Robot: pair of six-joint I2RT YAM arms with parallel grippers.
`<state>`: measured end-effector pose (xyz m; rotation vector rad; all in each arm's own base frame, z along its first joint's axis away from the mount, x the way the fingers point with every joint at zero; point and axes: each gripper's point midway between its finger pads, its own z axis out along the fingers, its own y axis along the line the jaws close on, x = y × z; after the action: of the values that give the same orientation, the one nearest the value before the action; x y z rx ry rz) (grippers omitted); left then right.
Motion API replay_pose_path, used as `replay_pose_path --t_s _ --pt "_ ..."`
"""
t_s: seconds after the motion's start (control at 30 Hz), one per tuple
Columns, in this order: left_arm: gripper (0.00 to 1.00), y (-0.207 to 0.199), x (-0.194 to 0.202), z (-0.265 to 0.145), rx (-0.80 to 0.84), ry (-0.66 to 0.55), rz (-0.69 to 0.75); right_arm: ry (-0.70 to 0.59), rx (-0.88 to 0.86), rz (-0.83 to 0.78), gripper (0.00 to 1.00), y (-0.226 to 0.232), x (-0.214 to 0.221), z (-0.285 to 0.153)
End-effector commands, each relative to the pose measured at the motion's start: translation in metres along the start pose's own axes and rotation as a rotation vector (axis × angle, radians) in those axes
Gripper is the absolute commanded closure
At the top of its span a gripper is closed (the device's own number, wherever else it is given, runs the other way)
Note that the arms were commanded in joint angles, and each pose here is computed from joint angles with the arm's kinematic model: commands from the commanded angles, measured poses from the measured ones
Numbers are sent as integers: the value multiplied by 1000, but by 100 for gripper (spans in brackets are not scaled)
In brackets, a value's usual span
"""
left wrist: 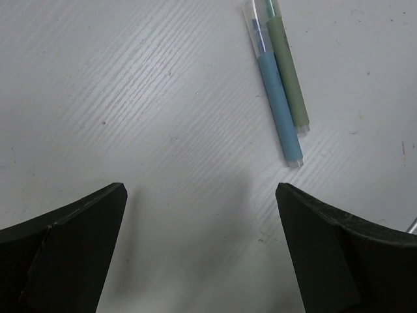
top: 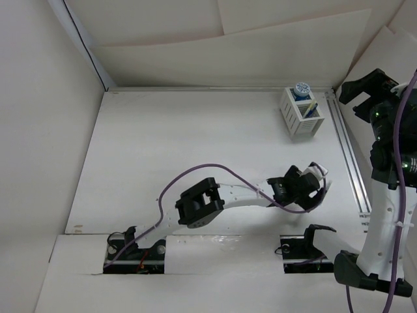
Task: Sort the stationery into containers
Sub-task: Move the pen to the center of the board.
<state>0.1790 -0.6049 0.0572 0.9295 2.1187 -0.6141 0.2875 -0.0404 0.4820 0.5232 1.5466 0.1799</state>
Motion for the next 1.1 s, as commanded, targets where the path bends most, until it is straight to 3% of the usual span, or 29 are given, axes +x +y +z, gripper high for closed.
replay_pose_path --t_s 0.0,0.4,0.53,0.67,0.83,0.9,1.07 --pt "0 -8 -39 -5 -32 -85 48 8 -65 -11 0 13 -6 -16" --pt "0 -50 -69 16 105 -190 60 -1 -96 -3 0 23 -17 -32" --pt "0 -51 -58 30 105 -170 88 -8 -86 -3 0 22 -20 -35" --pt "6 -51 -45 44 111 -156 101 -26 -94 -3 0 25 -25 -41" --pt "26 -48 -38 47 98 -145 104 -18 -139 -5 0 33 -24 -42" --pt "27 -44 -33 51 80 -128 119 -16 -139 -5 0 32 -22 -44" --pt "43 -31 -10 56 31 -53 141 -50 -166 1 0 38 -30 -53"
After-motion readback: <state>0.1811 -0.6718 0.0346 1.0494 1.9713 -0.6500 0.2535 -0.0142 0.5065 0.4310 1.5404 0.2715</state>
